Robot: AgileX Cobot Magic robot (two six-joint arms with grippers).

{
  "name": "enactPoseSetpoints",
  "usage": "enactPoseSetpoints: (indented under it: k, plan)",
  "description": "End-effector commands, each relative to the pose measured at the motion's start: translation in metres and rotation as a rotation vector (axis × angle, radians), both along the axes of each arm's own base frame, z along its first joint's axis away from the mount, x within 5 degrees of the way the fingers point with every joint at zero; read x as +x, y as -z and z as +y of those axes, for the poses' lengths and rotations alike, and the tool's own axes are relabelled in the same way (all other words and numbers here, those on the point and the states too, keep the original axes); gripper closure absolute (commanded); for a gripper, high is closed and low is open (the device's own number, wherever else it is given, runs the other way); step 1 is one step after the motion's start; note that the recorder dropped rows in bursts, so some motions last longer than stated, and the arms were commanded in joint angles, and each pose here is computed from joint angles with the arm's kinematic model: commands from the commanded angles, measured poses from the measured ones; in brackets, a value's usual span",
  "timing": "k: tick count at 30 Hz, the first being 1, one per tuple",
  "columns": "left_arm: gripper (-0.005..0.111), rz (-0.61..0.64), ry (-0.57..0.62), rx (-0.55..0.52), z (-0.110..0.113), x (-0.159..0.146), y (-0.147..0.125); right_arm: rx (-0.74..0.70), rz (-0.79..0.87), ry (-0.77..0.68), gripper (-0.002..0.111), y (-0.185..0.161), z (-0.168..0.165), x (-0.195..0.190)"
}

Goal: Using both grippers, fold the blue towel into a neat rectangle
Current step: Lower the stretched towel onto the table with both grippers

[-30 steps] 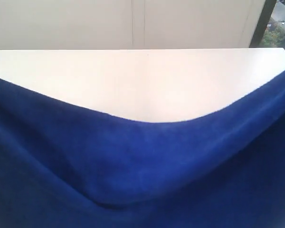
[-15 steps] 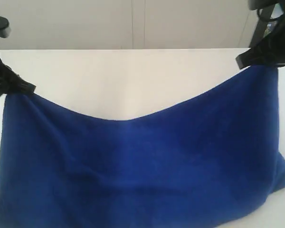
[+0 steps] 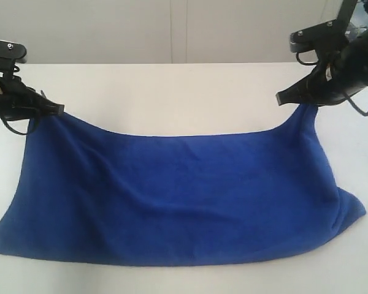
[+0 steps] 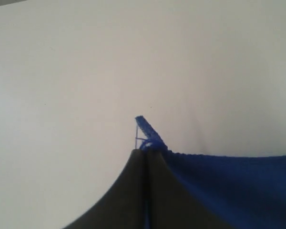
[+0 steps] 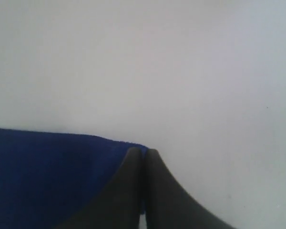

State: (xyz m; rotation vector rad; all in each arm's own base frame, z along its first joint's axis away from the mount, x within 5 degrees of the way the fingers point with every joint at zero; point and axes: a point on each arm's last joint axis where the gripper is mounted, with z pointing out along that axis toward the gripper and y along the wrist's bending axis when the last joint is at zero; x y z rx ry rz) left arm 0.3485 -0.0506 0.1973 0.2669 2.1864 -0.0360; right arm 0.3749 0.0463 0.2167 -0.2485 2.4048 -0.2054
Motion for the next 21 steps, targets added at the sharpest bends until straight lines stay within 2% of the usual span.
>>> enactPoseSetpoints:
  k: [1, 8, 15, 21]
  plan:
    - [0.107, -0.018, -0.063, -0.034, 0.014, 0.012, 0.009, 0.018, -0.038, 0.049, 0.108, 0.001, -0.021, 0.013]
    - [0.107, -0.024, -0.11, -0.043, 0.03, 0.021, 0.024, 0.046, -0.084, 0.051, 0.108, 0.009, -0.031, 0.028]
    - [0.107, -0.051, -0.088, -0.027, 0.029, 0.028, 0.036, 0.064, -0.062, 0.024, 0.108, 0.038, -0.027, 0.043]
    - [0.107, -0.091, -0.059, 0.021, 0.029, 0.031, 0.04, 0.062, -0.061, 0.045, 0.108, 0.042, -0.036, 0.048]
